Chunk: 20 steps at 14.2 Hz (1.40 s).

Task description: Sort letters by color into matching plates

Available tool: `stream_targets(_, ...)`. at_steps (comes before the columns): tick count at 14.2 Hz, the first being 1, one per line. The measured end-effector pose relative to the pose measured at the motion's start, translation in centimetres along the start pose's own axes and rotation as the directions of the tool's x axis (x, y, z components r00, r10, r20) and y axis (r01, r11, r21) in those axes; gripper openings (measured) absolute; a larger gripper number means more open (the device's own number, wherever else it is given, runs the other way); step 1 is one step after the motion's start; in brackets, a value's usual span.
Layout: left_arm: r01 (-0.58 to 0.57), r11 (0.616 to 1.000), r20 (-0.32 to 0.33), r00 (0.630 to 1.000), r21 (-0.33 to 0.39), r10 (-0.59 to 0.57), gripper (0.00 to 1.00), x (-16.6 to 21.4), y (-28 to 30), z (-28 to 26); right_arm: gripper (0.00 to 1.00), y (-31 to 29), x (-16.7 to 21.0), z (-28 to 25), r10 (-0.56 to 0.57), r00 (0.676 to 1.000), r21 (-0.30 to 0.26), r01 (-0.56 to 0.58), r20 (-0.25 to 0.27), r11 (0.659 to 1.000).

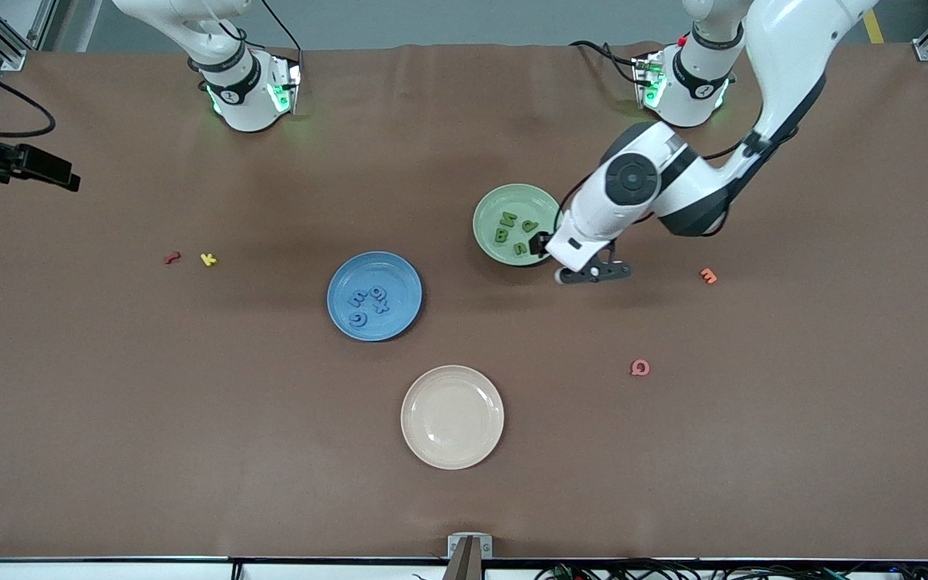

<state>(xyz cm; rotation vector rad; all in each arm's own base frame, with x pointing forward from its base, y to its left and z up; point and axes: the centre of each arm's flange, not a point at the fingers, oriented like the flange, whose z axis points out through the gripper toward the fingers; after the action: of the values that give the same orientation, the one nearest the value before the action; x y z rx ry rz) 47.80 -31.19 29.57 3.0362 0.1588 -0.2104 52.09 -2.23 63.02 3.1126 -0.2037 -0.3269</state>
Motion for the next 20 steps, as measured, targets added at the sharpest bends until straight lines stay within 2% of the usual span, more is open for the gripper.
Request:
stream_targets(4, -0.063, 0.997, -0.015, 0.998, -0.035, 0.062, 0.99, 1.7, -5.0, -3.1, 1.0, 0.2, -2.2, -2.1, -0.002, 0.999, 0.011, 0.003, -0.051, 1.0)
stream_targets(7, -0.079, 0.996, -0.069, 0.995, -0.03, 0.077, 0.99, 3.7, -9.9, -5.8, 1.0, 0.3, -3.0, -2.7, -0.002, 0.998, 0.015, 0.003, -0.067, 1.0)
stream_targets(11, -0.083, 0.995, -0.141, 0.987, -0.058, 0.074, 0.99, 6.4, -17.5, -9.8, 1.0, 0.1, -2.7, -2.3, -0.005, 0.998, 0.033, 0.007, -0.068, 0.999)
stream_targets(16, -0.034, 0.998, -0.225, 0.974, -0.046, 0.022, 0.99, 8.0, -25.2, -15.0, 1.0, 0.0, -2.1, -2.9, -0.015, 0.992, 0.05, 0.022, -0.127, 0.999)
stream_targets(20, -0.009, 0.999, -0.198, 0.98, -0.045, 0.0, 1.0, 8.5, -26.9, -20.8, 1.0, 0.2, -1.9, -3.1, -0.08, 0.985, 0.04, 0.087, -0.152, 0.995)
